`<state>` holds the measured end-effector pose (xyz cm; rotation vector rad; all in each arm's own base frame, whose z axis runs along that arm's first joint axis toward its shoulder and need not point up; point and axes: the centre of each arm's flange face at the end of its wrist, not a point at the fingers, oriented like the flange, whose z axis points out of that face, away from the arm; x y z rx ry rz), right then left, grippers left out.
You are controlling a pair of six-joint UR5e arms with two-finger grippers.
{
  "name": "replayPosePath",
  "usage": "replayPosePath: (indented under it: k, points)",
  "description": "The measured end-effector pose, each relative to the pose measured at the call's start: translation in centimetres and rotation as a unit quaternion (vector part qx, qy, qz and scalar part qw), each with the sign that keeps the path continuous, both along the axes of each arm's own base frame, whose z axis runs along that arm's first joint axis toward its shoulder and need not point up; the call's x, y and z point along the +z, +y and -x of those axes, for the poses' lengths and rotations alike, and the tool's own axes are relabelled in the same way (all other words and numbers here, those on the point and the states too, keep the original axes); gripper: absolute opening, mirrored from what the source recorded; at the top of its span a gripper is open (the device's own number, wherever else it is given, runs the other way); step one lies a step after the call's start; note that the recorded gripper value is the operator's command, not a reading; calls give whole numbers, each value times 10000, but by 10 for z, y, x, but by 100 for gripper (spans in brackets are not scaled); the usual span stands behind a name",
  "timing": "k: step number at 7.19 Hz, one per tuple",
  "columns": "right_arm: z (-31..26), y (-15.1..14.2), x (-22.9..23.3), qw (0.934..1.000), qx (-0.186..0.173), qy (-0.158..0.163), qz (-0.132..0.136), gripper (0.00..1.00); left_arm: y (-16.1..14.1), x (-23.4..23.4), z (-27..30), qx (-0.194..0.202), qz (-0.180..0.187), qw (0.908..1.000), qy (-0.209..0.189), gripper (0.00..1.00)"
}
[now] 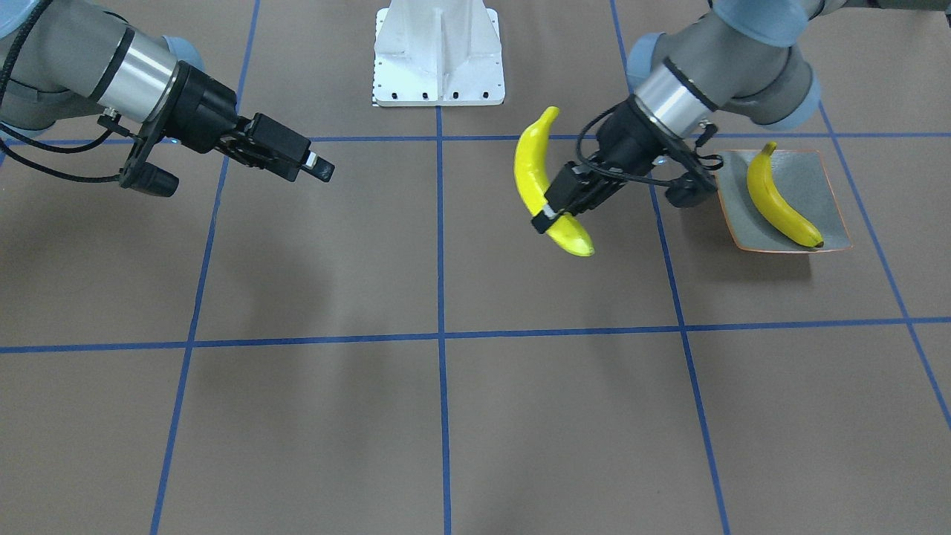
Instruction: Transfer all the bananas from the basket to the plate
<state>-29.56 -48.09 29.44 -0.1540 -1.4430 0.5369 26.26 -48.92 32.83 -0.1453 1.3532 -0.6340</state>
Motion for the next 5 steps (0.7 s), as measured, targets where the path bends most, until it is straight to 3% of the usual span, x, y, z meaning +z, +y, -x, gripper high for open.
replayPosePath:
  k: [2, 4, 5]
  points:
    - [2, -7, 33, 9987, 351, 346, -109, 100, 17, 68, 30, 127, 401, 9984, -381, 0]
    - [10, -9, 44, 9973, 521, 492, -146, 100, 23, 108, 26, 258, 866, 9926, -812, 0]
    - [11, -12, 48, 9961, 648, 573, -193, 100, 29, 130, 25, 363, 853, 9896, -1102, 0]
